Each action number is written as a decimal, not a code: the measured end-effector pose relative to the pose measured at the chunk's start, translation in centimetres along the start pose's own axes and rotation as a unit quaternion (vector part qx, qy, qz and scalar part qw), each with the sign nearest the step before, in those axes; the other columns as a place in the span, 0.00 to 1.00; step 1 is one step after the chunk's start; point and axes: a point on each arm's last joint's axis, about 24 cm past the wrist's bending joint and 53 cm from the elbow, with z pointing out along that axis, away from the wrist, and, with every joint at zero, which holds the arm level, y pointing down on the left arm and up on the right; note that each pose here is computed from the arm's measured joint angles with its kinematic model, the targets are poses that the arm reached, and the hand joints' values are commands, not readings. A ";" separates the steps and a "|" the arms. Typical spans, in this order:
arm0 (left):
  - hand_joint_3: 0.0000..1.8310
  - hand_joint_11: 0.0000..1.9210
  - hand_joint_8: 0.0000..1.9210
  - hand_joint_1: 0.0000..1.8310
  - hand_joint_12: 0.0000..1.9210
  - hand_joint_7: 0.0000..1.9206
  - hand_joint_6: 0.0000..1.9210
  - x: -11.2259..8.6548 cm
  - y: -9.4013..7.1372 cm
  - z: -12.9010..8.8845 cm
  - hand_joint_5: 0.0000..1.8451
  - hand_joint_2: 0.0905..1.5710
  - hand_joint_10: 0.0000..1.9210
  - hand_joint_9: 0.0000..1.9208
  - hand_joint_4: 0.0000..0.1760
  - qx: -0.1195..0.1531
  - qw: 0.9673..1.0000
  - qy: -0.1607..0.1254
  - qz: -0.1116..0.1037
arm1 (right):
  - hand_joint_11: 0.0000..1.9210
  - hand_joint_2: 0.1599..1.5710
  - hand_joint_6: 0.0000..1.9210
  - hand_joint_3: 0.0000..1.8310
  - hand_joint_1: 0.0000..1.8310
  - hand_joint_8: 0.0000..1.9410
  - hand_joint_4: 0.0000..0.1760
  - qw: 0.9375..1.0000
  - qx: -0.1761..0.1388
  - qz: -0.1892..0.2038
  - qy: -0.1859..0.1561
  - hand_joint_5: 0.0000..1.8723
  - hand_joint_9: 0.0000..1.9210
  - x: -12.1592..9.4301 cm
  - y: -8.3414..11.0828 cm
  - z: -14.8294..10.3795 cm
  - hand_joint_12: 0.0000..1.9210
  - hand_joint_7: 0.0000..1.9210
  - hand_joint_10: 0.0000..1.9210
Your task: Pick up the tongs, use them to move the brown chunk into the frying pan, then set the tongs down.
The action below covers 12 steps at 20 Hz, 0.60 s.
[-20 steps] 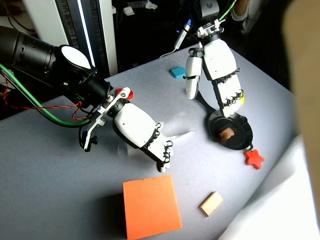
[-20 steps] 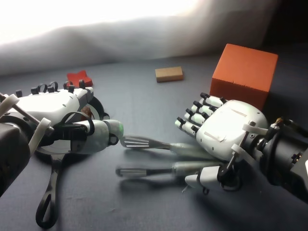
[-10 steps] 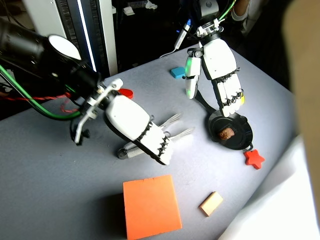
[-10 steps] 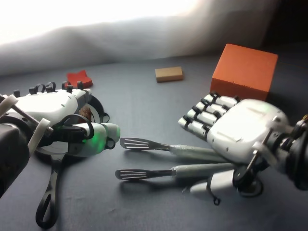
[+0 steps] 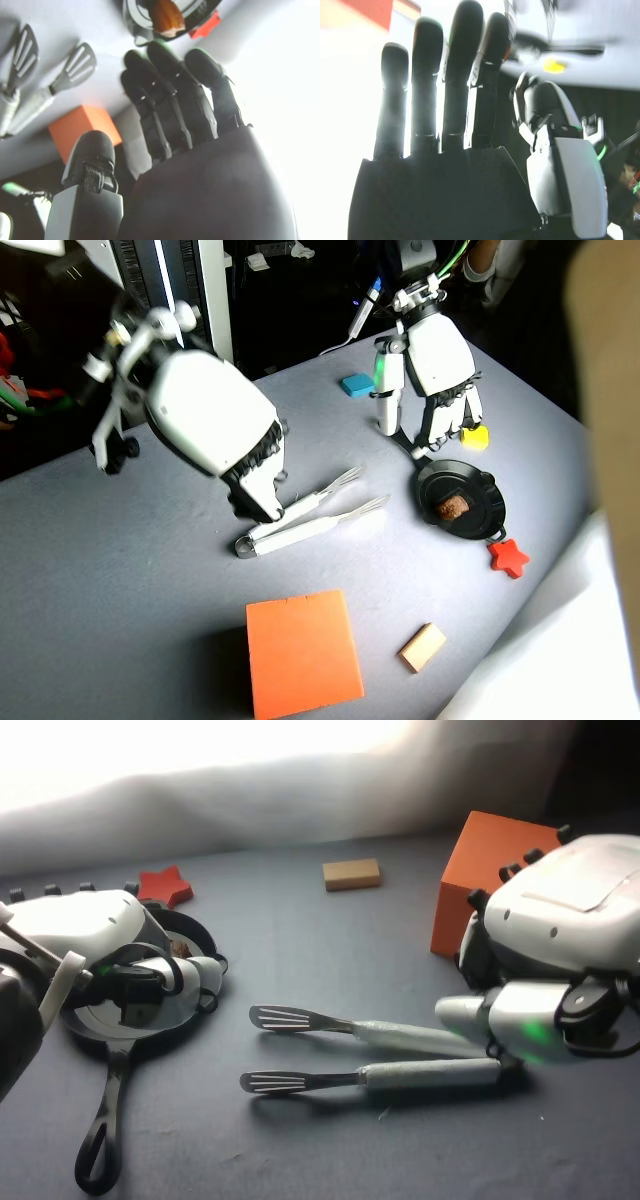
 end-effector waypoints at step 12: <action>0.00 0.59 0.95 0.29 1.00 0.55 0.92 0.2 -1.1 -1.6 0.51 0.94 1.00 0.56 0.00 0.006 1.000 -0.008 -0.004 | 0.68 0.92 0.91 0.01 0.36 0.93 1.00 0.996 0.071 0.025 0.041 0.64 0.67 1.5 -5.1 -2.4 1.00 0.68 1.00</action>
